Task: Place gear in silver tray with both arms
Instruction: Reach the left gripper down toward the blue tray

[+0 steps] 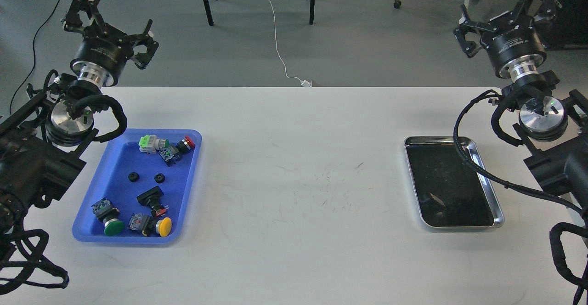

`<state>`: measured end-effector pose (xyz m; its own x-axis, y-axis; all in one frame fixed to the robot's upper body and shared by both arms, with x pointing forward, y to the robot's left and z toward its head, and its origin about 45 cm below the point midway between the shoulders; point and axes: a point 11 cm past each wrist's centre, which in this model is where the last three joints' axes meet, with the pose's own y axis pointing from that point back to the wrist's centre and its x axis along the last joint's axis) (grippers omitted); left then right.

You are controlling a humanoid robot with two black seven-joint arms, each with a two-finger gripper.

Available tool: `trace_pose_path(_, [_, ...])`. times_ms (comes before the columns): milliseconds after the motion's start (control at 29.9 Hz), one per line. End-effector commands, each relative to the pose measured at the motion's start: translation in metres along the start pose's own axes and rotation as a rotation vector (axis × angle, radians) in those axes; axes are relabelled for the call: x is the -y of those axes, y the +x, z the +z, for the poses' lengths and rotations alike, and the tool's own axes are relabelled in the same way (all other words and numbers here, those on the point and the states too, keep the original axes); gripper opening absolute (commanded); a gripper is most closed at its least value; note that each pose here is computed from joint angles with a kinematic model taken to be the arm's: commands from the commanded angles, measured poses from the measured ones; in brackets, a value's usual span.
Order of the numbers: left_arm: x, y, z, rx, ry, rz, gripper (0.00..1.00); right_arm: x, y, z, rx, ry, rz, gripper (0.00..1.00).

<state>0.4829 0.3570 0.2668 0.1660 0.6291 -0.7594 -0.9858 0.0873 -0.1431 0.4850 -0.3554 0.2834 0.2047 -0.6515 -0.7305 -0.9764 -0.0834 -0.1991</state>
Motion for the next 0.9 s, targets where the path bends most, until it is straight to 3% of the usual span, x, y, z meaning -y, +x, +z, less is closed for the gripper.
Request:
trace_pose_path(0, [-0.002,0.003,-0.004,0.012,0.017,0.000,0.98,0.000,0.000,0.003,0.008,0.010,0.000,0.99])
trace_pose_path(234, [0.001,-0.002,-0.005,0.013,0.018,-0.004,0.98,0.000,-0.001,0.003,0.011,0.014,-0.001,0.99])
trace_pose_path(434, [-0.003,-0.001,0.018,0.060,0.001,-0.035,0.98,0.000,-0.001,0.000,0.018,0.026,0.000,0.99])
trace_pose_path(869, [-0.025,-0.036,0.068,0.576,0.140,-0.254,0.98,-0.001,-0.004,0.000,0.024,0.039,-0.012,0.99])
